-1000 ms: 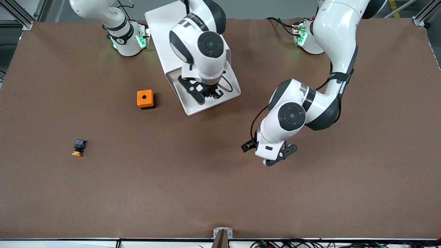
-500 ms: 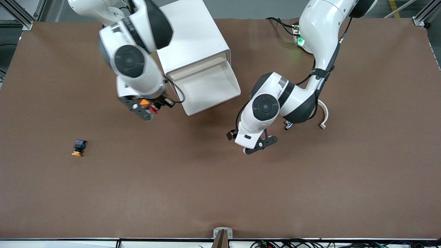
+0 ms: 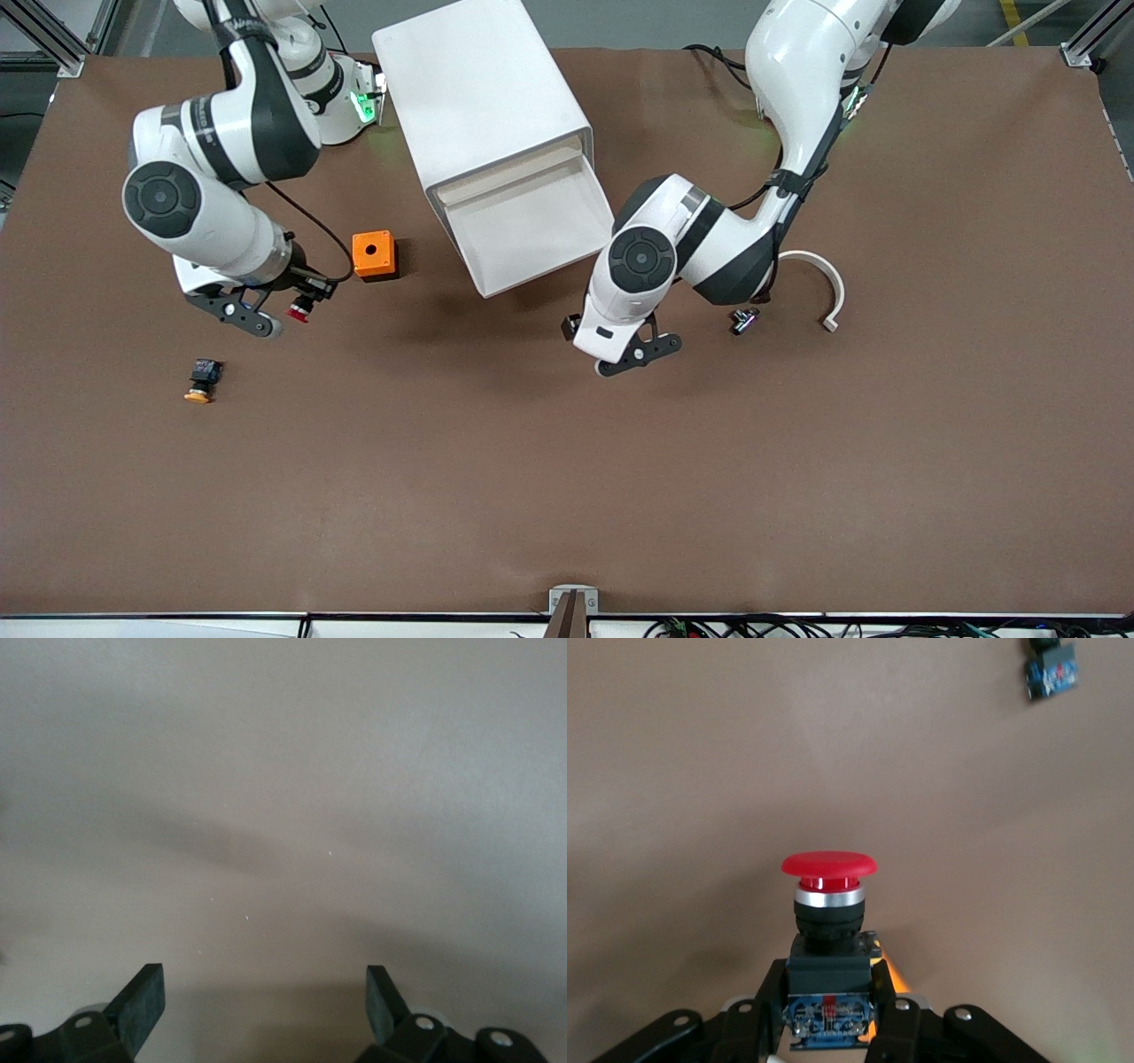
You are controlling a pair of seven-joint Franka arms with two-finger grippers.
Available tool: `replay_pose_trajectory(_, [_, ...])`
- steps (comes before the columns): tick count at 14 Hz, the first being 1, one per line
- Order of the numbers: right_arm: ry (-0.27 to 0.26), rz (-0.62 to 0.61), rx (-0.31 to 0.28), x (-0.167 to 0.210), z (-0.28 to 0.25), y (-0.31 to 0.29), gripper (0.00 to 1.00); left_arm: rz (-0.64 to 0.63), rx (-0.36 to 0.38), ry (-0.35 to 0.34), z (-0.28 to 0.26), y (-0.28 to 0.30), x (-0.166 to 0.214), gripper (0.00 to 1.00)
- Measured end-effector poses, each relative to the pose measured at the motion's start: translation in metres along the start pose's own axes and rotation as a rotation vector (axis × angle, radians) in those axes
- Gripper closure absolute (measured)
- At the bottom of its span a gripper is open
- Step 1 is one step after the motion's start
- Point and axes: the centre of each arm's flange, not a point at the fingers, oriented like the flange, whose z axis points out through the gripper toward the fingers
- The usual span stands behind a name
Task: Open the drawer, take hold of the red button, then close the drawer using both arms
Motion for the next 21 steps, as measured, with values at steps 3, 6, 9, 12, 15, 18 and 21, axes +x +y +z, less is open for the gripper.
replay_pose_trajectory(3, [0.047, -0.090, 0.039, 0.028, 0.028, 0.046, 0.59, 0.006, -0.017, -0.040, 0.005, 0.010, -0.018, 0.00])
replay_pose_trajectory(6, [0.110, -0.155, 0.062, 0.047, 0.061, 0.087, 0.59, 0.000, -0.031, -0.075, 0.009, 0.015, -0.026, 0.00])
replay_pose_trajectory(9, [0.138, -0.204, 0.051, 0.065, 0.099, 0.119, 0.59, 0.007, -0.022, -0.084, 0.017, 0.018, -0.032, 0.00])
replay_pose_trajectory(12, [0.154, -0.222, 0.049, 0.080, 0.133, 0.131, 0.59, 0.026, -0.007, -0.093, 0.029, 0.024, -0.046, 0.00])
replay_pose_trajectory(15, [0.151, -0.218, 0.045, 0.087, 0.166, 0.133, 0.59, 0.049, 0.000, -0.095, 0.033, 0.032, -0.061, 0.00])
replay_pose_trajectory(18, [0.139, -0.207, 0.040, 0.093, 0.188, 0.141, 0.59, 0.070, 0.004, -0.096, 0.036, 0.038, -0.075, 0.00])
replay_pose_trajectory(21, [0.129, -0.202, 0.036, 0.098, 0.199, 0.144, 0.59, 0.083, 0.002, -0.106, 0.038, 0.044, -0.088, 0.00])
